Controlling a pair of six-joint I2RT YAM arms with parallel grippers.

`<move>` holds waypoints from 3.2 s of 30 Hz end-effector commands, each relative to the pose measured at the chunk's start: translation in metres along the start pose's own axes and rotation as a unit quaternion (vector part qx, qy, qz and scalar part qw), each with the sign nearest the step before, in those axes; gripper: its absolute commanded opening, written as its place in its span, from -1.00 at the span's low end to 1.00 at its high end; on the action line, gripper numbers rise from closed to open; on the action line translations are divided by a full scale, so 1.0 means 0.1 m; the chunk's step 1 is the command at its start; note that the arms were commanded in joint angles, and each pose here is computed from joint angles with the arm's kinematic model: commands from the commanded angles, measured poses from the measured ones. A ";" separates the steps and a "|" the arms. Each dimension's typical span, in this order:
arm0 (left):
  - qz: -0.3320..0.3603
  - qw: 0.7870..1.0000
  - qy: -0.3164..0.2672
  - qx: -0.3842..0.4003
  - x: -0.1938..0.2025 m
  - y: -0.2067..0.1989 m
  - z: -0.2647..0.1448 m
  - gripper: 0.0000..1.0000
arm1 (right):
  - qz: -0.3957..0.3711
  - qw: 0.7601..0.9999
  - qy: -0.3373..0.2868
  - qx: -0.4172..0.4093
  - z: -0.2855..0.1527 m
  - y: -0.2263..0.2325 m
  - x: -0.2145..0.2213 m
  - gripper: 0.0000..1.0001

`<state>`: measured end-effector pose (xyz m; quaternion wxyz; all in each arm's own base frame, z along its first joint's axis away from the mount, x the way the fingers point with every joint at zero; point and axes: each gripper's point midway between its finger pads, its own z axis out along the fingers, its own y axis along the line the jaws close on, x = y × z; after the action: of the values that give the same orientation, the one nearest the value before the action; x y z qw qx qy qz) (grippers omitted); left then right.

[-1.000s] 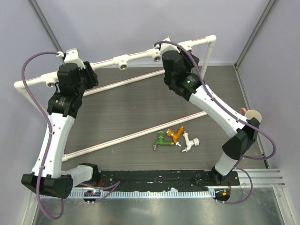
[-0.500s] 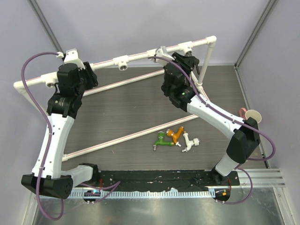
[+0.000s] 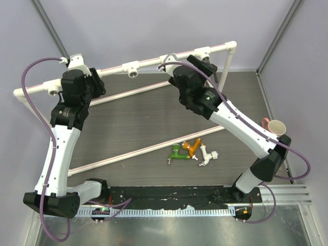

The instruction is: Install the water faucets

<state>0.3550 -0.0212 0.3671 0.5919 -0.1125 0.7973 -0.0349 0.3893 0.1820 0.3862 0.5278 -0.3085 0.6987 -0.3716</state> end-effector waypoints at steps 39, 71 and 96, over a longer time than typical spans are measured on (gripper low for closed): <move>-0.010 0.994 -0.071 -0.087 -0.38 0.38 -0.02 -0.99 | 0.764 0.293 -0.278 -0.503 0.15 -0.73 0.49 0.71; -0.010 0.993 -0.075 -0.091 -0.40 0.41 -0.04 -0.99 | 0.697 0.209 -0.298 -0.618 -0.28 -0.53 -0.12 -0.12; -0.012 0.993 -0.076 -0.091 -0.41 0.41 -0.05 -1.00 | 0.697 0.428 -0.233 -0.526 0.06 -0.28 -0.07 -0.99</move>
<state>0.3535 -0.0134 0.3709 0.5974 -0.1218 0.7922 -0.0271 0.4263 0.1594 0.3872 0.3896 0.1433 0.5801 0.7008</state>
